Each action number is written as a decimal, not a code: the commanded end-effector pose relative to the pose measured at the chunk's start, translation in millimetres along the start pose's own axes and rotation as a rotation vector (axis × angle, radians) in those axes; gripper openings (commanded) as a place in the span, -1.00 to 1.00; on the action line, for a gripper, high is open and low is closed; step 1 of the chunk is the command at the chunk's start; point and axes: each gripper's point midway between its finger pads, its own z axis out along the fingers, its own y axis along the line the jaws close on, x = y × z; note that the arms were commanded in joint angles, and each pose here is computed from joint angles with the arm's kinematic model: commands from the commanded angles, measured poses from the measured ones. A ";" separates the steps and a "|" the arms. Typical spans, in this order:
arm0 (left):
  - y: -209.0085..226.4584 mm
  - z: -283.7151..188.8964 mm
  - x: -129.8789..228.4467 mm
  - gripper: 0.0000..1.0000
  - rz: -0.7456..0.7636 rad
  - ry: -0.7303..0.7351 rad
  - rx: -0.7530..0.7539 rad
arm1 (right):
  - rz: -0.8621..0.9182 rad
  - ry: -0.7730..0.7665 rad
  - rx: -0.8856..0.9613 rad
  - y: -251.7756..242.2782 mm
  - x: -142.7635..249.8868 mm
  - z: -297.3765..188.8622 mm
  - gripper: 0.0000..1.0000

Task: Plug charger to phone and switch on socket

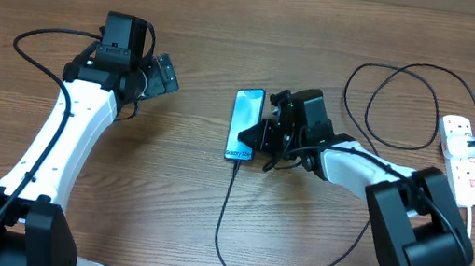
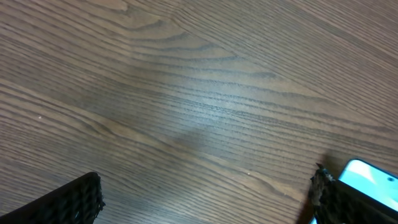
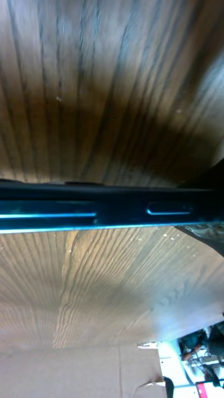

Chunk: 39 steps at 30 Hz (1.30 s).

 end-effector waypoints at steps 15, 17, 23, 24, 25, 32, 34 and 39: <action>3.0 -3.9 -5.5 1.00 0.017 -0.025 -0.018 | -0.069 -0.012 -0.004 -6.2 -5.5 14.1 -0.74; 3.0 -3.9 -5.4 0.99 0.017 -0.025 -0.018 | -0.068 -0.015 0.000 -6.9 -6.1 14.1 -0.74; 3.0 -3.9 -5.5 0.99 0.017 -0.025 -0.018 | -0.068 -0.016 0.002 -7.2 -6.3 14.1 -0.53; 3.0 -3.9 -5.5 0.99 0.017 -0.025 -0.018 | -0.068 -0.016 0.002 -7.2 -6.3 14.1 -0.47; 3.0 -3.9 -5.5 0.99 0.017 -0.025 -0.018 | -0.068 -0.016 0.002 -7.2 -6.3 14.1 -0.43; 3.0 -3.9 -5.5 0.99 0.017 -0.025 -0.018 | -0.067 -0.021 0.008 -8.4 -7.1 14.0 0.00; 3.0 -3.9 -5.4 0.99 0.017 -0.025 -0.018 | -0.067 -0.025 0.014 -9.4 -7.8 14.0 0.11; 3.0 -3.9 -5.5 0.99 0.017 -0.025 -0.018 | -0.067 -0.029 0.020 -10.5 -8.6 14.0 0.15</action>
